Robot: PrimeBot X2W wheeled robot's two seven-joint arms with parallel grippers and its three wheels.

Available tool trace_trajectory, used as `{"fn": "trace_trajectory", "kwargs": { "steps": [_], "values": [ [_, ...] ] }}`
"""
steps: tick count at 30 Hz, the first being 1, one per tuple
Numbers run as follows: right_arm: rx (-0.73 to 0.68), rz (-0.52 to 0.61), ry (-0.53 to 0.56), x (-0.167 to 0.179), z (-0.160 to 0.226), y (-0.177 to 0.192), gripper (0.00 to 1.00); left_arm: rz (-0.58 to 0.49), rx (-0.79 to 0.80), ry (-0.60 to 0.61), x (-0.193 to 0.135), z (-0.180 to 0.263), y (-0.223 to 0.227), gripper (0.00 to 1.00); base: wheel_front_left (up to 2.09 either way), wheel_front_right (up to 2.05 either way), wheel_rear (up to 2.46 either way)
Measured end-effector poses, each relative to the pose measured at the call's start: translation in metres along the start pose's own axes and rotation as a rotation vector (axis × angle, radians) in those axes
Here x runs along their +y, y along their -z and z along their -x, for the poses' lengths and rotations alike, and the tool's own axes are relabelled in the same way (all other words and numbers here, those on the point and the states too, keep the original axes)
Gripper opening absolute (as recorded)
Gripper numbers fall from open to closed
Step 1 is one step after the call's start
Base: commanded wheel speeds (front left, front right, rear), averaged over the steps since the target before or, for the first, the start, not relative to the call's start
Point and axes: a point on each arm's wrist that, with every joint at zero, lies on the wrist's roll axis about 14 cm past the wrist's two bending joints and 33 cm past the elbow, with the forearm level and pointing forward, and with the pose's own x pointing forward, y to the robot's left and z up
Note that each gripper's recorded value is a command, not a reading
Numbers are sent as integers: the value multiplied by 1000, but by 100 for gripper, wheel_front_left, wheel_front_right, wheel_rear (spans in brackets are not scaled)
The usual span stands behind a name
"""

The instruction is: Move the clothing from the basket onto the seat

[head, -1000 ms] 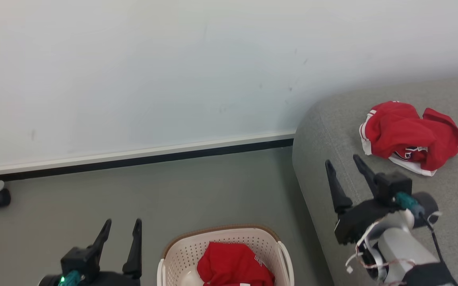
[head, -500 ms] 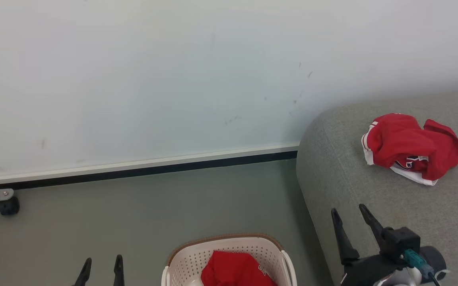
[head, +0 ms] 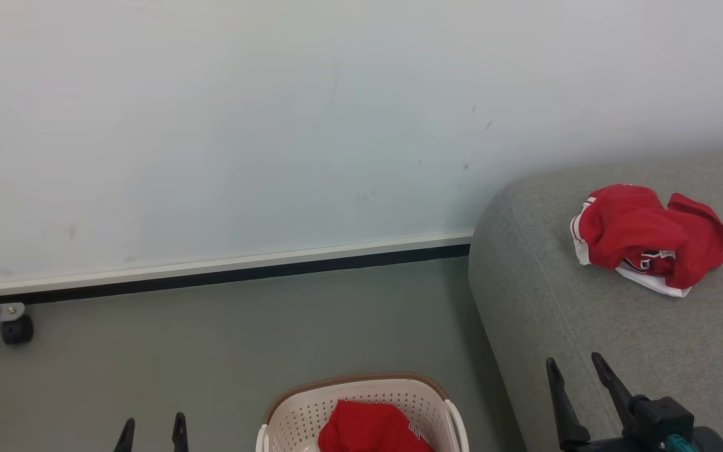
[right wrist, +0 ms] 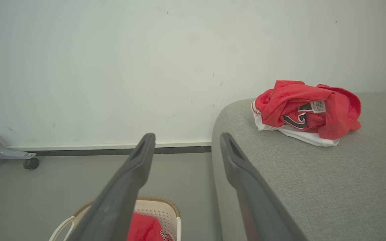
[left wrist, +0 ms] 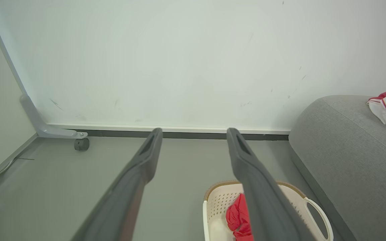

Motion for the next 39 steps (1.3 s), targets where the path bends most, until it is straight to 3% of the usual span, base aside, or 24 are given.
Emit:
{"fn": "trace_trajectory", "kwargs": {
  "steps": [24,39],
  "values": [
    [-36,3,57,-16,-3,-10,100,-28,2,3,-4,-2,2,100,0,0,0],
    [-51,44,150,-53,-28,-14,100,-43,105,223,-74,-48,34,100,0,0,0]
  ]
}}
